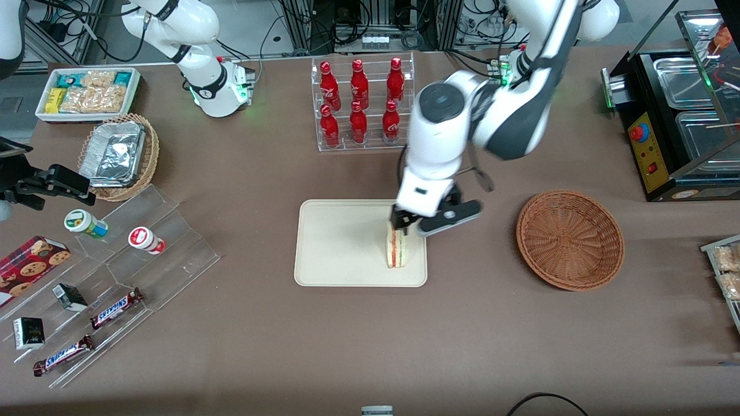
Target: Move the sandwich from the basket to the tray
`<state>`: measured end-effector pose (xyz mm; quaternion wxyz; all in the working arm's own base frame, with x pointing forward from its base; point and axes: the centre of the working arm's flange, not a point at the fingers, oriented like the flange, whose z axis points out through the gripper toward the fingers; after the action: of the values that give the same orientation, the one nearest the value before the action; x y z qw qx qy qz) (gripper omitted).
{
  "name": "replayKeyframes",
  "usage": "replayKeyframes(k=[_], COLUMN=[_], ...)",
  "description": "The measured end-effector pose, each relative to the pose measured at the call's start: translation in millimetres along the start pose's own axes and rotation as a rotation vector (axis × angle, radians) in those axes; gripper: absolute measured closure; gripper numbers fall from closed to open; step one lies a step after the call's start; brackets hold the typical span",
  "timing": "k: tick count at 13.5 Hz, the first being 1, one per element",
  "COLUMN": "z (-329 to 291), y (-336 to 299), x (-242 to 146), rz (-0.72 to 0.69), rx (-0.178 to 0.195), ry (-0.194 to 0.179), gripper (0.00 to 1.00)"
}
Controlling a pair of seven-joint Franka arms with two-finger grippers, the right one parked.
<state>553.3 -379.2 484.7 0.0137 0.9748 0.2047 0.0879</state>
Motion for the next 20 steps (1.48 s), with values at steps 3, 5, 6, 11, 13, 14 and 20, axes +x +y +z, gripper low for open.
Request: replayKeyframes(k=[3, 5, 6, 11, 13, 14, 20], z=[-57, -72, -73, -80, -91, -98, -154], y=[-52, -84, -97, -176, -220, -245, -338], x=[37, 56, 66, 118, 138, 147, 142], rz=[-0.016, 0.009, 0.027, 0.131, 0.188, 0.221, 0.272], rx=[0.016, 0.045, 0.059, 0.095, 0.068, 0.047, -0.012], ry=[-0.012, -0.035, -0.048, -0.124, -0.179, -0.209, -0.248], gripper=[0.0, 0.0, 0.0, 0.0, 0.0, 0.0, 0.0])
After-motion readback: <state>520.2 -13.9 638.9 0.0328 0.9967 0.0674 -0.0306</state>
